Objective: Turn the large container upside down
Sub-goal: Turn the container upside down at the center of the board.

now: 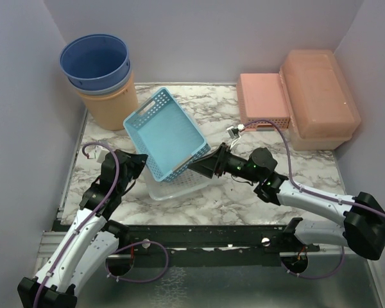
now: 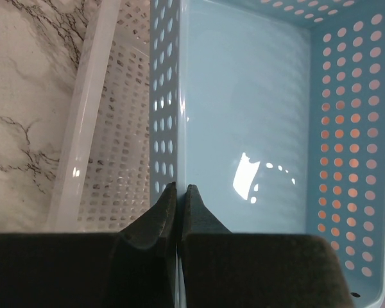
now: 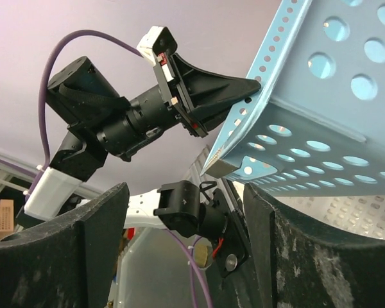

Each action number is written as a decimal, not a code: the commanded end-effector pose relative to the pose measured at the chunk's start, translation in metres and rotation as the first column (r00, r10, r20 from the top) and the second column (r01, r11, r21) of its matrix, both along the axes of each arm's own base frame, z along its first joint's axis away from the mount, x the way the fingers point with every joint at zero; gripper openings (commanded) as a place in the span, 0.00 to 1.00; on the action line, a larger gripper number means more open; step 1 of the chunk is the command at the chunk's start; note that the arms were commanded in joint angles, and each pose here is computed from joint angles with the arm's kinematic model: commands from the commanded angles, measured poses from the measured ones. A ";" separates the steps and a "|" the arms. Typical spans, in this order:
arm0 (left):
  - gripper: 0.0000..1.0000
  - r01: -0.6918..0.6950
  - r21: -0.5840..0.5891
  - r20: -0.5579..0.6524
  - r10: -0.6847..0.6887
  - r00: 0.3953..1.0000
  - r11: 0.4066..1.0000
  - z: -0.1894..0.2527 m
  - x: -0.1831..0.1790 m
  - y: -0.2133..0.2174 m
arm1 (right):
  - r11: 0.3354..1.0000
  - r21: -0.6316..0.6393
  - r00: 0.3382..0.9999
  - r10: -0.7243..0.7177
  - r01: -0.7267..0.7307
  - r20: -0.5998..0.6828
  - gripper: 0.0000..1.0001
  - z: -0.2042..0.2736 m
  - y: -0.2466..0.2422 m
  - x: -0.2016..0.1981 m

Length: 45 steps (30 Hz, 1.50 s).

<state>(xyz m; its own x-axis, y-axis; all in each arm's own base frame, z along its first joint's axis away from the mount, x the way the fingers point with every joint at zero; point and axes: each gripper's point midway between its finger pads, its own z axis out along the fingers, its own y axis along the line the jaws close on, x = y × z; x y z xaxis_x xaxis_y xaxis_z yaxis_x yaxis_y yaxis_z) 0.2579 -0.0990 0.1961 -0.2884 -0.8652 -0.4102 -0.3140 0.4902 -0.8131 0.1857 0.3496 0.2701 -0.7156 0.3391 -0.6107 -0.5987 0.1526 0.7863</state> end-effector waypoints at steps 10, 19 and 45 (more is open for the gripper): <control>0.00 -0.008 -0.109 0.022 0.011 1.000 0.994 0.008 0.002 -0.007 | 0.996 0.073 0.999 0.047 -0.047 0.005 0.63 0.011 0.021 0.002; 0.00 -0.008 -0.124 0.011 0.010 1.000 0.992 0.004 0.000 -0.008 | 0.993 0.116 1.000 0.014 -0.012 -0.016 0.55 0.019 0.027 0.013; 0.00 0.002 -0.188 0.034 0.005 0.999 0.982 0.016 0.006 -0.016 | 0.961 0.190 0.973 -0.176 0.203 -0.148 0.47 0.020 0.027 0.049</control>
